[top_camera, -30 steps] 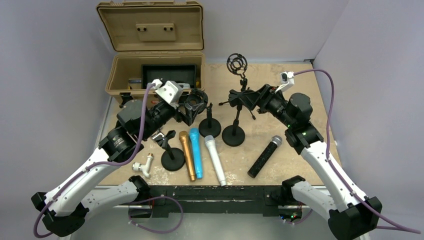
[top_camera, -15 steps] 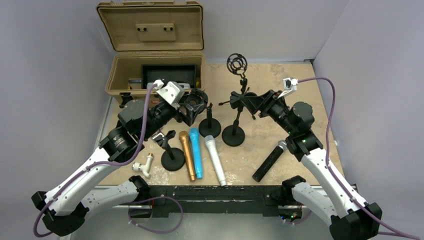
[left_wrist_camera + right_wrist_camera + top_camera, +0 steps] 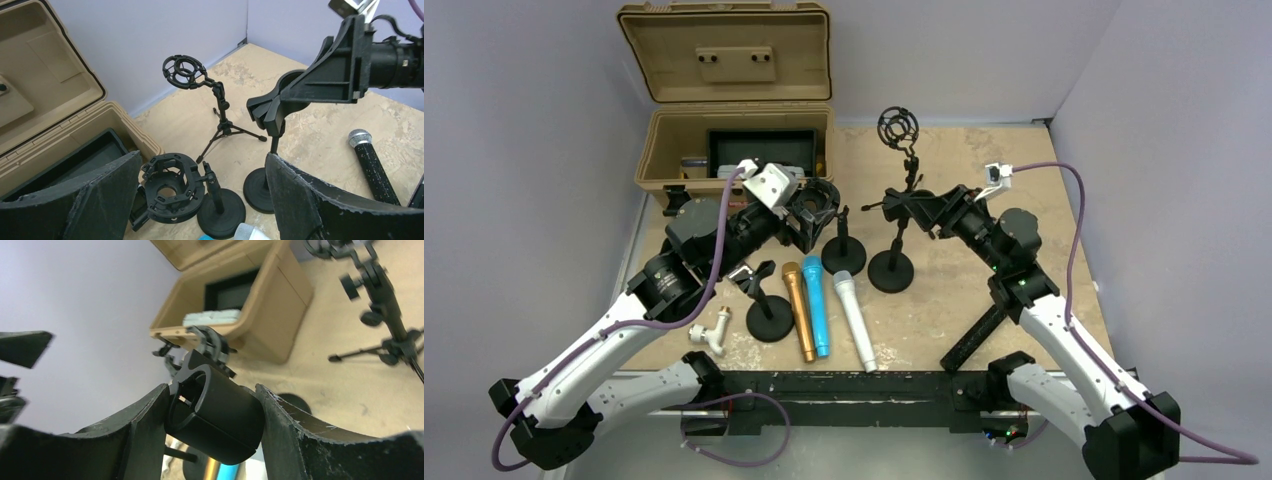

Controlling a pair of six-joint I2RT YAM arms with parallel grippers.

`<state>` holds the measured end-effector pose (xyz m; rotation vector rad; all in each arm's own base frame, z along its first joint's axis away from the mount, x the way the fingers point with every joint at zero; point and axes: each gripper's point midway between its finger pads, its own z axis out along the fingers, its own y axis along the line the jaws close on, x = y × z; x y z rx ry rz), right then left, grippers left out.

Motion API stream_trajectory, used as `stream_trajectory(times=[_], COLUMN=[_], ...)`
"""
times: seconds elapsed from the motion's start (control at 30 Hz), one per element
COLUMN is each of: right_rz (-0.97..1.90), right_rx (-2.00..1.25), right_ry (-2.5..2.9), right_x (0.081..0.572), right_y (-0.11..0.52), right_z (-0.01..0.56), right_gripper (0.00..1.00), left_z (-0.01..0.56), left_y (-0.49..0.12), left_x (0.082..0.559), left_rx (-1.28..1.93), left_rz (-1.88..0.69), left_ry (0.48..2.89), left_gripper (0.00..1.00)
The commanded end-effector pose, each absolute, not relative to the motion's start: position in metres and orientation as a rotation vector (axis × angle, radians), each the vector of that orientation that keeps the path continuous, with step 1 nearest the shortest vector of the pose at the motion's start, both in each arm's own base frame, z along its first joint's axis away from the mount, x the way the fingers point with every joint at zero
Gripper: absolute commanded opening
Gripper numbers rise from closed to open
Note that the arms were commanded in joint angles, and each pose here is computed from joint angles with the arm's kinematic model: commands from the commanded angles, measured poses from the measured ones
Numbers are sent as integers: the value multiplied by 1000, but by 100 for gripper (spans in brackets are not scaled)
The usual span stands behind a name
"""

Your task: Remove the microphone from the stand

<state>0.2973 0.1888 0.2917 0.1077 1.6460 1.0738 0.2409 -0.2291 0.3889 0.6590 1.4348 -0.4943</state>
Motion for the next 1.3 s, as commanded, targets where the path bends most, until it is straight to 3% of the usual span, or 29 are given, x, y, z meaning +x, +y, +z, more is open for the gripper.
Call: stream_trajectory(times=[0.0,0.5,0.8,0.9,1.27], right_rz=[795,804,865,844,695], right_rx=[265,276,151,135,92], right_ry=[2143,2147,1874,1797,1584], right_x=[281,284,298,301,290], right_y=[162,169,174,170,138], right_z=[153,144,249,282,362], right_gripper=[42,48,82,87,89], left_z=[402,403,406,407,409], left_y=[-229,-228,-227,-226,-222], left_x=[240,238,236,235,235], left_rx=[653,658,658,656,646], left_rz=[-487,-478,-483,-481,-462], left_ry=[1398,1393,1385,1381,1374], left_gripper=[91,91,91,91,91])
